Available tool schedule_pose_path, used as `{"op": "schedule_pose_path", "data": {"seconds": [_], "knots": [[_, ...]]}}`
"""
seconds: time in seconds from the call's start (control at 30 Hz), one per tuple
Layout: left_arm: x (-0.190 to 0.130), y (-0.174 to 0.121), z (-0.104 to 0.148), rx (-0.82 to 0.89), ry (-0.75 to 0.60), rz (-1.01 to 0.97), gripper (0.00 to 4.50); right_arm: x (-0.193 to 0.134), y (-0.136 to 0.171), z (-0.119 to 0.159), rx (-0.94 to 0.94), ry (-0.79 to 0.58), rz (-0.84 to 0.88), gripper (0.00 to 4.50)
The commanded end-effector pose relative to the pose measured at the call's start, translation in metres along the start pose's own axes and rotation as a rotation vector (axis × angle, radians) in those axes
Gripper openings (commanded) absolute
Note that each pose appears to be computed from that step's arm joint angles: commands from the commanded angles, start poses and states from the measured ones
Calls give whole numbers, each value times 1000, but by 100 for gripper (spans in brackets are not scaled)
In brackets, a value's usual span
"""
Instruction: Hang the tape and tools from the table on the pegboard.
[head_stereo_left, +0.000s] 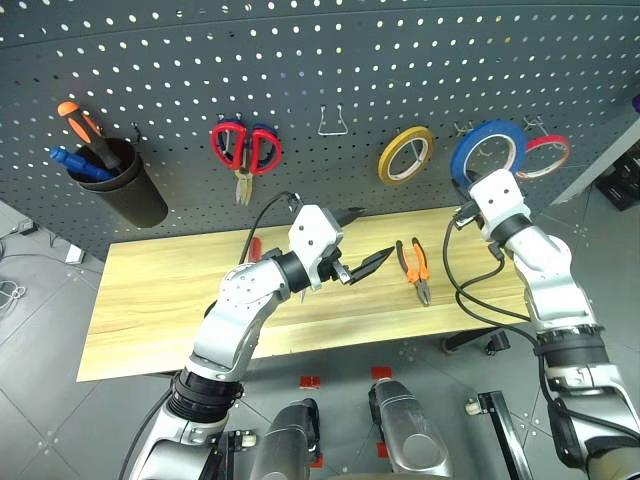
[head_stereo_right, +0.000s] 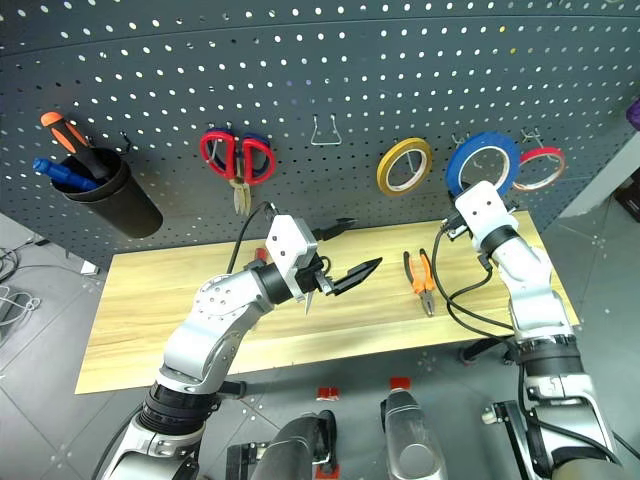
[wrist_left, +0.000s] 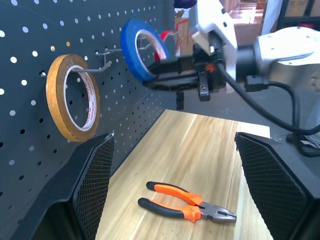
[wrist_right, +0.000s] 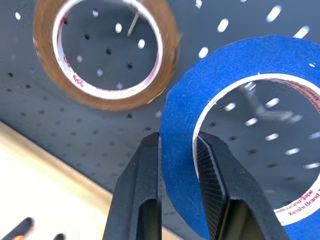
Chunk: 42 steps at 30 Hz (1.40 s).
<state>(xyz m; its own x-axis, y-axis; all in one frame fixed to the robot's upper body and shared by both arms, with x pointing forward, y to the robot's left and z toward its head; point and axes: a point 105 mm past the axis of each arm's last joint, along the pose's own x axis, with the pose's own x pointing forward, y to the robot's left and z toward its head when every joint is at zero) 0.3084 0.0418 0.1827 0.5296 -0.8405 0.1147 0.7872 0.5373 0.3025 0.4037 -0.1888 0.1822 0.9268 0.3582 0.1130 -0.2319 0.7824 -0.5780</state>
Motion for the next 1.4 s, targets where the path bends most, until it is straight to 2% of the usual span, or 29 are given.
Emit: {"op": "schedule_pose_path", "data": {"seconds": [0.03,0.2,0.3,0.43,0.67,0.93,1.1,1.4], "knots": [[-11,7,-2,12,14,43,407,-1,1,1,22,-2,9,165],[-46,14,-28,13,130,86,407,-26,35,-34,140,192,50,337],[-67,15,-43,24,209,76,407,-33,48,-40,213,289,35,440],[-118,31,-75,62,410,66,407,-25,71,-51,304,541,-27,446],[-129,49,-73,74,428,67,407,-8,105,-58,482,725,67,446],[-119,44,-69,75,399,27,407,3,123,-69,523,801,80,446],[-114,40,-69,66,388,5,407,12,141,-68,566,787,115,446],[-108,39,-69,63,377,-9,407,27,145,-68,510,769,115,446]]}}
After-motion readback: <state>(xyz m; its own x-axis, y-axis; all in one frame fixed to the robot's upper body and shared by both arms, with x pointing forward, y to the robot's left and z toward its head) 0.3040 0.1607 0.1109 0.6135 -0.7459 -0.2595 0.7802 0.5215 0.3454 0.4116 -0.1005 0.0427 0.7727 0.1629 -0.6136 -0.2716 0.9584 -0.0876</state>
